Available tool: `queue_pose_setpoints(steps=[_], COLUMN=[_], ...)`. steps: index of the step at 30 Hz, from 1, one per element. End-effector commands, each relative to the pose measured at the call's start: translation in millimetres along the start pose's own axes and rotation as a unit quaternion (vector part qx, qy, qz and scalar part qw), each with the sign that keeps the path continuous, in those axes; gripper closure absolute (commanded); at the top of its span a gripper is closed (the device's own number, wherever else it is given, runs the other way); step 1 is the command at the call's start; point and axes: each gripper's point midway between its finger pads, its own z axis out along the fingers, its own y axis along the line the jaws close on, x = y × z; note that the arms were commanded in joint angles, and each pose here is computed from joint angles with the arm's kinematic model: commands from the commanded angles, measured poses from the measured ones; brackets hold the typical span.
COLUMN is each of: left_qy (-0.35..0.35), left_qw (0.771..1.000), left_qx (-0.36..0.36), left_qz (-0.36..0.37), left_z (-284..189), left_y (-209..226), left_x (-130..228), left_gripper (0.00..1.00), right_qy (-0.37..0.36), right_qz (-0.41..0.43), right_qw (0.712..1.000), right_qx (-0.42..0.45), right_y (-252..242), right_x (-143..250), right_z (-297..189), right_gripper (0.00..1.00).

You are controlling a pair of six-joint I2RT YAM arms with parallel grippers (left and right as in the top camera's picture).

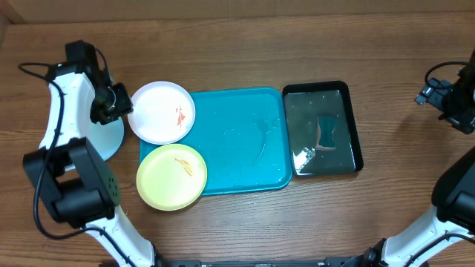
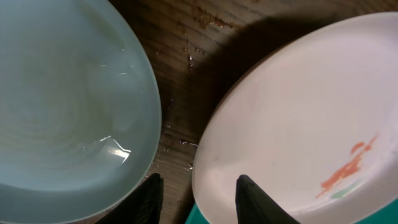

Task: Clean dirty plates on tray and stack at the side
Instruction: 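Release the plate, then grasp the pink-rimmed plate's rim with the left gripper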

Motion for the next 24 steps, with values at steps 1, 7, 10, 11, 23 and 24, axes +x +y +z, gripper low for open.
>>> queue_pose_setpoints(steps=[1,7,10,11,23,24], left_qy=[0.028,0.029,0.037,0.042,0.070,0.076], left_qw=[1.000,1.000,0.999,0.999,0.995,0.994], left_qx=[-0.003,-0.003,-0.005,-0.005,0.067,0.078], left_qz=[-0.003,-0.003,-0.003,-0.003,0.027,0.031], left_z=[22.8,28.7,35.2,38.1,38.5,36.7], left_y=[1.3,1.6,2.0,1.7,-44.4,-50.5], left_x=[6.0,4.5,6.3,8.1,20.5,23.7], left_gripper=[0.62,0.66,0.70,0.70,0.96,0.96], right_qy=[-0.021,-0.021,-0.021,-0.021,-0.021,-0.021], right_qz=[0.001,0.001,0.001,0.001,0.001,0.001], right_qw=[1.000,1.000,1.000,1.000,1.000,1.000], right_qx=[-0.004,-0.004,-0.004,-0.004,-0.004,-0.004], right_y=[0.6,0.6,0.6,0.6,0.6,0.6], right_x=[-6.7,-6.7,-6.7,-6.7,-6.7,-6.7], right_z=[-13.6,-13.6,-13.6,-13.6,-13.6,-13.6], right_gripper=[0.00,0.00,0.00,0.00,0.00,0.00])
